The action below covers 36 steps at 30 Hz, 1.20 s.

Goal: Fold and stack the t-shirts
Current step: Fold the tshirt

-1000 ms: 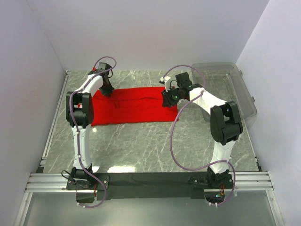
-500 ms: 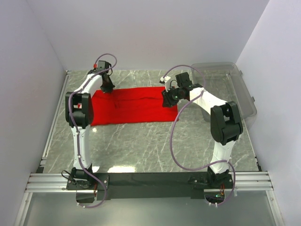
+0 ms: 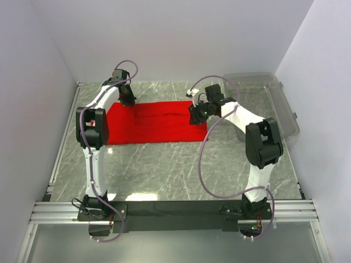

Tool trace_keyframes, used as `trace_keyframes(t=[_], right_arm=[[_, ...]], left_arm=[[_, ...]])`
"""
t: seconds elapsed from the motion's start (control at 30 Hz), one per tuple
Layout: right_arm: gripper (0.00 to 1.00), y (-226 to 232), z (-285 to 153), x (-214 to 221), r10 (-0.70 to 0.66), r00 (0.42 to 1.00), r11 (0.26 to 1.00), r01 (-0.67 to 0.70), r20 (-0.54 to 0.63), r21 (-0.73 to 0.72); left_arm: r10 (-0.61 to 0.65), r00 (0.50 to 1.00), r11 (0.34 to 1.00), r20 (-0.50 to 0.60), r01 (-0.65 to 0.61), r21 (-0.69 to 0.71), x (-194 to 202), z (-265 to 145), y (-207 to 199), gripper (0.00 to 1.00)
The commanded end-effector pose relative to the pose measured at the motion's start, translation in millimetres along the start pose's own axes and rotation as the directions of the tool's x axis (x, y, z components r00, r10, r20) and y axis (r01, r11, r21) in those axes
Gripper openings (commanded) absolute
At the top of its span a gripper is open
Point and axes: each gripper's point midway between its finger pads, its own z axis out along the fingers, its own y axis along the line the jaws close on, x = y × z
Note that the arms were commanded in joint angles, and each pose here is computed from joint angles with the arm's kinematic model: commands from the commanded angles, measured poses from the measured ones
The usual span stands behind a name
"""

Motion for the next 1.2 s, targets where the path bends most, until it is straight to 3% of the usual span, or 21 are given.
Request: trace_keyframes(t=[0.0,0.17,0.33,0.37,0.43,0.53,0.6,0.67,0.7,0.77,0.87,1.0,1.17], right_arm=[[0.35,1,-17,-21,-0.033,0.997,0.999,0.032,0.065,0.016],[0.35,1,-18,-23,-0.035,0.997,0.999,0.034,0.069,0.018],[0.35,0,-19,-20,-0.041,0.997,0.999,0.039,0.063,0.022],[0.35,-1,-20,-20,-0.048,0.997,0.999,0.047,0.064,0.026],[0.36,-1,-22,-20,-0.074,0.995,0.997,0.072,0.059,0.033],[0.36,-6,-29,-20,-0.131,0.990,0.990,0.127,0.054,0.063],[0.36,-10,-37,-22,-0.160,0.985,0.985,0.155,0.059,0.078],[0.36,-11,-43,-20,-0.215,0.975,0.976,0.211,0.060,0.060],[0.37,-14,-50,-21,-0.237,0.969,0.971,0.234,0.068,0.057],[0.38,-14,-58,-14,-0.325,0.944,0.946,0.324,0.060,0.031],[0.40,-8,-71,-5,-0.466,0.882,0.883,0.468,0.077,-0.020],[0.43,3,-81,0,-0.574,0.812,0.814,0.580,0.100,-0.035],[0.43,10,-83,-10,-0.530,0.836,0.839,0.541,0.142,-0.056]], left_arm=[[0.032,0.997,0.995,0.065,-0.038,0.093,-23,-11,-24,0.12],[0.061,0.992,0.990,0.115,-0.074,0.116,-34,-28,-31,0.39],[0.111,0.969,0.990,0.222,-0.128,0.064,-55,-64,-25,0.41],[0.115,0.956,0.987,0.271,-0.140,0.075,-65,-88,-30,0.42],[0.140,0.936,0.990,0.322,-0.142,-0.020,-69,-104,-10,0.43],[0.139,0.901,0.989,0.410,-0.103,-0.110,-71,-151,16,0.58],[0.093,0.876,0.986,0.473,-0.016,-0.164,-62,-185,50,0.82],[-0.001,0.880,0.997,0.475,0.039,-0.071,-33,-207,65,0.95],[-0.063,0.875,0.995,0.480,0.092,-0.037,-32,-216,88,0.95],[-0.182,0.855,0.983,0.486,0.165,0.078,-18,-239,99,0.95],[-0.331,0.856,0.942,0.397,0.321,0.094,42,-230,139,0.95],[-0.460,0.802,0.879,0.382,0.473,0.065,83,-225,171,0.93],[-0.638,0.711,0.758,0.297,0.647,0.080,122,-197,198,0.82]])
